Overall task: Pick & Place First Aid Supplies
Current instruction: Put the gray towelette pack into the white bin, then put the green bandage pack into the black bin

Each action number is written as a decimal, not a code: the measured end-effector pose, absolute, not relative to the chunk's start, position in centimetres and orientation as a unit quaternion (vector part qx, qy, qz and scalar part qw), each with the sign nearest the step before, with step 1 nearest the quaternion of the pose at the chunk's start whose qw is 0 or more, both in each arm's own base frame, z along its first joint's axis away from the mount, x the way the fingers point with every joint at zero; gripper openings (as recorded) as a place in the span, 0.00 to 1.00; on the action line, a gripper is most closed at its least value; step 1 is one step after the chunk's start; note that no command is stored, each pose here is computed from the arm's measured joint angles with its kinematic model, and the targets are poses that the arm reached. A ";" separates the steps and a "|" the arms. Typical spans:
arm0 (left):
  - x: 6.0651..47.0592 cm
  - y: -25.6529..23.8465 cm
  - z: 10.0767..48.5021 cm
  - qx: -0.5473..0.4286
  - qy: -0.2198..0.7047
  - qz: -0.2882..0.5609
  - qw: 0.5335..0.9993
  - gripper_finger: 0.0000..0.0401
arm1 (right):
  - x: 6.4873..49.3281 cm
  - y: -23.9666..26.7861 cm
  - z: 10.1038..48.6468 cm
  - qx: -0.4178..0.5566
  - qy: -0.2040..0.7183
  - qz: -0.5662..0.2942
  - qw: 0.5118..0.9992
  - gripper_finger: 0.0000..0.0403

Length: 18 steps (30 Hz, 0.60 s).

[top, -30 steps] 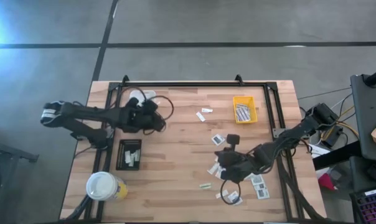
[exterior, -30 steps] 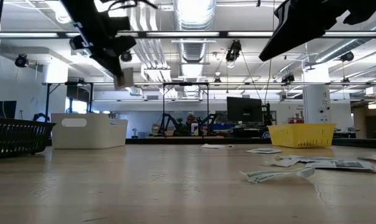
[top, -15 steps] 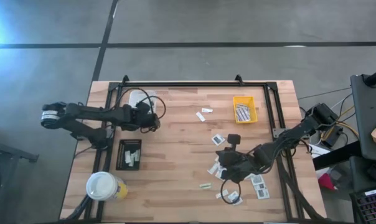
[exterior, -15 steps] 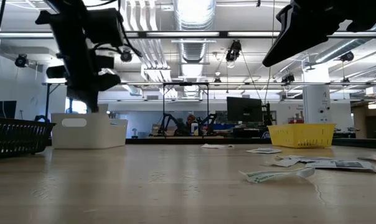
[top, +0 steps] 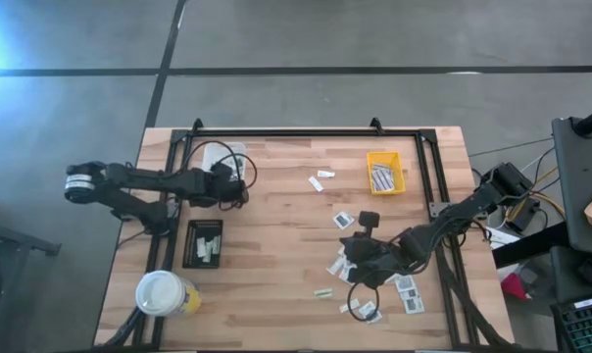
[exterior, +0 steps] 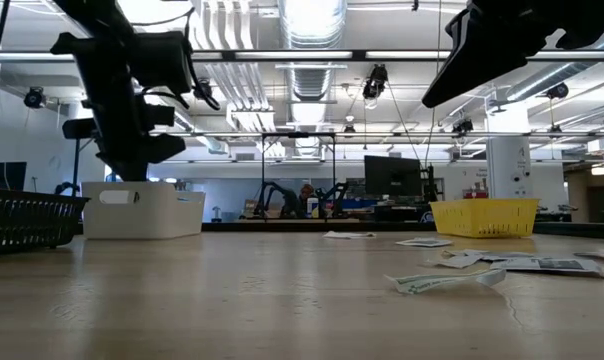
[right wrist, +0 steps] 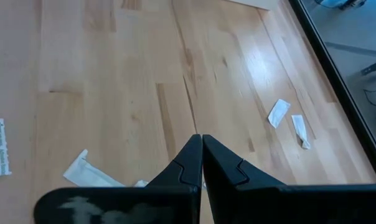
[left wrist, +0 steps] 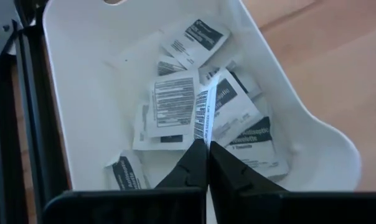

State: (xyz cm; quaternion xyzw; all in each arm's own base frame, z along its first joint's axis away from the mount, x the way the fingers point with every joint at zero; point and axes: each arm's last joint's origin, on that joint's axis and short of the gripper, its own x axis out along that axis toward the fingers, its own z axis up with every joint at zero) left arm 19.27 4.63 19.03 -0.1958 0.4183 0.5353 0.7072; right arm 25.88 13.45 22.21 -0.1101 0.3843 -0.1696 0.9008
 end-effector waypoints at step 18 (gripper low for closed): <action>20.6 5.1 22.5 -0.122 0.425 0.508 0.739 0.26 | 25.6 13.3 22.0 -0.110 0.397 -0.178 0.894 0.02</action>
